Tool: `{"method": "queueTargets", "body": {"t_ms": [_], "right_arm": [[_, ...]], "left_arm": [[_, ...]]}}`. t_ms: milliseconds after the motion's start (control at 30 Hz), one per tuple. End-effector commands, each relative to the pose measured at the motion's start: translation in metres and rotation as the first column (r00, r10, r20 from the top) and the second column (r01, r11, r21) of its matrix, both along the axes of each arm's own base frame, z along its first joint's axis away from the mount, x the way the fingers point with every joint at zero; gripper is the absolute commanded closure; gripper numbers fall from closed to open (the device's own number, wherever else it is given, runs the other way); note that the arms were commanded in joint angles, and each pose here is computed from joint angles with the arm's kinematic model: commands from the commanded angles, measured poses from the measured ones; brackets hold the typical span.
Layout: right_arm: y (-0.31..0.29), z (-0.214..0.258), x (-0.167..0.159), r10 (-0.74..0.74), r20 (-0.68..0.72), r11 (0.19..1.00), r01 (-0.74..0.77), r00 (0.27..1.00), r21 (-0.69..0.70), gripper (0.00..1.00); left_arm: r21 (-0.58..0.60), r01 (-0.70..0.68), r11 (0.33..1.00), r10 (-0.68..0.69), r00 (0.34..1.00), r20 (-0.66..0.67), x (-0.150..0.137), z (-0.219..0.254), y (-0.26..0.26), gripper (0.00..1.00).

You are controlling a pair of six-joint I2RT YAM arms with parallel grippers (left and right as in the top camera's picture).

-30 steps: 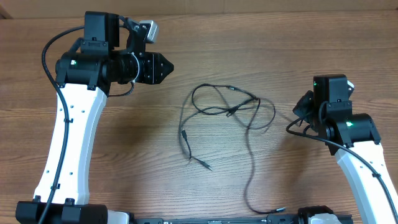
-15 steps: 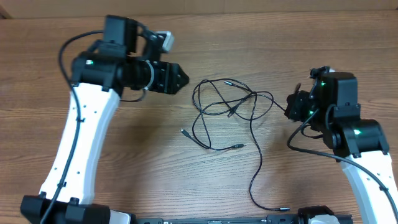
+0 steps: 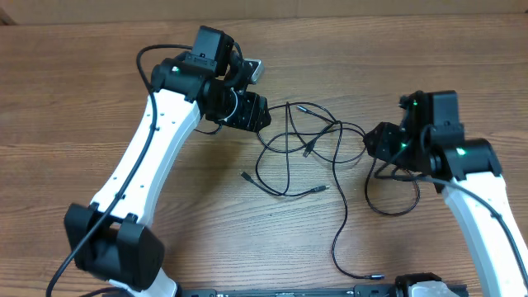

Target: Untangle cables

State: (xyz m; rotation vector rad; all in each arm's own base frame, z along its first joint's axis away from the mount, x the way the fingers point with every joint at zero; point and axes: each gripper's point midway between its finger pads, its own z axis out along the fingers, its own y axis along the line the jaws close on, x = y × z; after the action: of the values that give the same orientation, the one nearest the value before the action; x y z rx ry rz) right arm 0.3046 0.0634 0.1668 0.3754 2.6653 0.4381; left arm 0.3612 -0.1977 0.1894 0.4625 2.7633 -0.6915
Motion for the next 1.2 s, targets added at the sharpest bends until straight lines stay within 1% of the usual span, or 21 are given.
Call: {"method": "queueTargets", "body": {"t_ms": [0, 100, 200, 300, 367, 433, 567, 600, 667, 700, 733, 767, 833, 867, 967, 1033, 1100, 1167], "right_arm": [[0.018, -0.012, 0.009, 0.115, -0.030, 0.992, -0.113, 0.993, 0.058, 0.58], [0.030, -0.029, 0.017, 0.162, -0.060, 0.982, -0.155, 0.985, 0.110, 0.58], [0.037, -0.044, 0.023, 0.180, -0.091, 0.974, -0.165, 0.979, 0.152, 0.58], [0.040, -0.059, 0.028, 0.188, -0.120, 0.971, -0.166, 0.975, 0.170, 0.58], [0.042, -0.070, 0.031, 0.192, -0.143, 0.971, -0.167, 0.971, 0.171, 0.58], [0.044, -0.080, 0.032, 0.197, -0.163, 0.970, -0.169, 0.967, 0.173, 0.58], [0.052, -0.097, 0.033, 0.216, -0.195, 0.968, -0.184, 0.957, 0.174, 0.59], [0.053, -0.101, 0.034, 0.219, -0.200, 0.967, -0.185, 0.955, 0.175, 0.62], [0.054, -0.108, 0.035, 0.211, -0.216, 0.968, -0.174, 0.953, 0.178, 0.74], [0.054, -0.111, 0.035, 0.204, -0.225, 0.970, -0.165, 0.953, 0.180, 0.81], [0.054, -0.112, 0.035, 0.199, -0.231, 0.970, -0.159, 0.952, 0.182, 0.90], [0.054, -0.112, 0.035, 0.199, -0.233, 0.970, -0.158, 0.952, 0.182, 0.96], [0.053, -0.111, 0.032, 0.199, -0.241, 0.971, -0.158, 0.950, 0.181, 0.96], [0.049, -0.110, 0.030, 0.189, -0.250, 0.974, -0.149, 0.950, 0.170, 0.96], [0.024, -0.101, 0.027, 0.118, -0.276, 0.992, -0.104, 0.954, 0.066, 0.96], [-0.005, -0.088, 0.027, 0.040, -0.280, 0.996, -0.061, 0.959, -0.064, 0.96], [-0.037, -0.067, 0.027, -0.057, -0.259, 0.979, 0.003, 0.964, -0.204, 0.96], [-0.071, -0.037, 0.028, -0.183, -0.204, 0.939, 0.109, 0.962, -0.326, 0.96]], "left_arm": [[-0.021, 0.002, 1.000, -0.003, 0.999, -0.036, 0.009, -0.014, -0.012, 0.37], [-0.076, 0.034, 0.997, -0.039, 0.998, -0.059, 0.013, -0.025, -0.029, 0.36], [-0.082, 0.050, 0.995, -0.054, 0.997, -0.052, 0.021, -0.039, -0.040, 0.34], [-0.117, 0.060, 0.991, -0.067, 0.996, -0.057, 0.027, -0.050, -0.055, 0.26], [-0.166, 0.079, 0.983, -0.091, 0.994, -0.065, 0.028, -0.054, -0.067, 0.24], [-0.203, 0.100, 0.974, -0.115, 0.991, -0.062, 0.029, -0.057, -0.078, 0.24], [-0.205, 0.101, 0.974, -0.119, 0.990, -0.078, 0.030, -0.070, -0.087, 0.26], [-0.203, 0.105, 0.973, -0.123, 0.989, -0.082, 0.030, -0.073, -0.089, 0.29], [-0.199, 0.109, 0.974, -0.130, 0.987, -0.096, 0.027, -0.079, -0.092, 0.35], [-0.197, 0.112, 0.974, -0.135, 0.986, -0.103, 0.026, -0.082, -0.093, 0.39], [-0.192, 0.112, 0.975, -0.136, 0.984, -0.113, 0.024, -0.086, -0.094, 0.47], [-0.181, 0.110, 0.977, -0.133, 0.984, -0.122, 0.023, -0.089, -0.093, 0.62], [-0.125, 0.092, 0.988, -0.110, 0.983, -0.145, 0.021, -0.097, -0.084, 0.91], [-0.063, 0.072, 0.995, -0.081, 0.984, -0.156, 0.021, -0.103, -0.072, 0.96], [0.110, -0.019, 0.994, 0.038, 0.984, -0.176, 0.025, -0.115, -0.029, 0.96], [0.192, -0.100, 0.976, 0.136, 0.974, -0.183, 0.029, -0.115, 0.003, 0.96], [0.215, -0.159, 0.964, 0.197, 0.965, -0.171, 0.035, -0.105, 0.031, 0.96], [0.202, -0.233, 0.951, 0.264, 0.954, -0.143, 0.044, -0.087, 0.060, 0.96]]}}
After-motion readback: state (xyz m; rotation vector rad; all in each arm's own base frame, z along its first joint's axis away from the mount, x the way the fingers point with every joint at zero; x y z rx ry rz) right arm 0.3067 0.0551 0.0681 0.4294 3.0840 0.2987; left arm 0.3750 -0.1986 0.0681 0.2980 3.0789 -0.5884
